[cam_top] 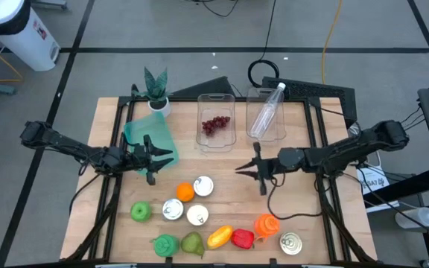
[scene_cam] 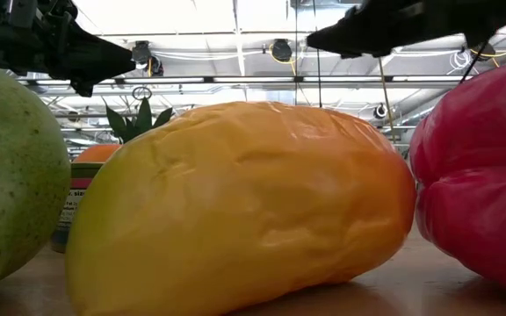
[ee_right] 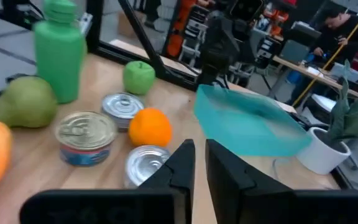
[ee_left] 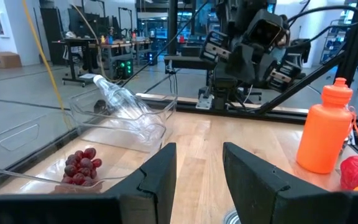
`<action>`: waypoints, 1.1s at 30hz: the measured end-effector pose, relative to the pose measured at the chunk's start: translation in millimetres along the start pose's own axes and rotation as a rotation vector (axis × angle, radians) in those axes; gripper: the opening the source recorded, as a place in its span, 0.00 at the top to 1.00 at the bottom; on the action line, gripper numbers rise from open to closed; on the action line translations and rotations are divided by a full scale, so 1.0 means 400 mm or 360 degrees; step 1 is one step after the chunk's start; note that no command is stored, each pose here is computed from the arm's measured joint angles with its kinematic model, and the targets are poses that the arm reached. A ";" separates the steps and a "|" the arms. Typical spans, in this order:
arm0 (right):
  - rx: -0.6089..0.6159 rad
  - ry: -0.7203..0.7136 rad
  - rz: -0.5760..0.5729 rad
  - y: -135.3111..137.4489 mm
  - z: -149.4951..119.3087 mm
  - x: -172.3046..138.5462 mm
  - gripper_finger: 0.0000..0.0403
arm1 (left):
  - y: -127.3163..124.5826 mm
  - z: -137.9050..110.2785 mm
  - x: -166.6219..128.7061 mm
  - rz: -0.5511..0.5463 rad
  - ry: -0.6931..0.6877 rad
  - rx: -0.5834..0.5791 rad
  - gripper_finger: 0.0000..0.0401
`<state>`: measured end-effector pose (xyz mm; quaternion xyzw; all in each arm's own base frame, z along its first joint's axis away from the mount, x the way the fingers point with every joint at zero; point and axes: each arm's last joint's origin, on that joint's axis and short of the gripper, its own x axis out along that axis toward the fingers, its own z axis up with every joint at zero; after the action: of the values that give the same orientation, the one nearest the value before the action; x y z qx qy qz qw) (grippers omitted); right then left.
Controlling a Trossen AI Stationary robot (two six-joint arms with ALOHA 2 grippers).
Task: Pick & Place Food Item
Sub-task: Put the right green tuna can into the blue bin
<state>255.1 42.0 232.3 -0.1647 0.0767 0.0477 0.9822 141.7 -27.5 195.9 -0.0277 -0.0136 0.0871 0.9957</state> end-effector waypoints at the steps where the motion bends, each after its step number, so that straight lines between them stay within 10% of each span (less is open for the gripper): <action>1: -0.0017 0.0022 -0.0005 -0.006 0.005 0.008 0.93 | 0.000 0.000 0.000 -0.0001 0.0001 0.0001 0.65; 11: -0.0057 0.0192 0.0094 -0.044 0.042 0.130 0.93 | 0.000 0.000 0.000 0.0000 -0.0001 0.0022 0.65; 33: -0.0332 0.0300 0.0253 0.054 -0.152 0.311 0.81 | 0.000 0.000 0.000 0.0000 -0.0003 0.0021 0.65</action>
<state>366.7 50.9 148.0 -0.2628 0.1759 0.1174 0.9414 141.7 -27.5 196.0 -0.0212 -0.0139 0.0872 0.9959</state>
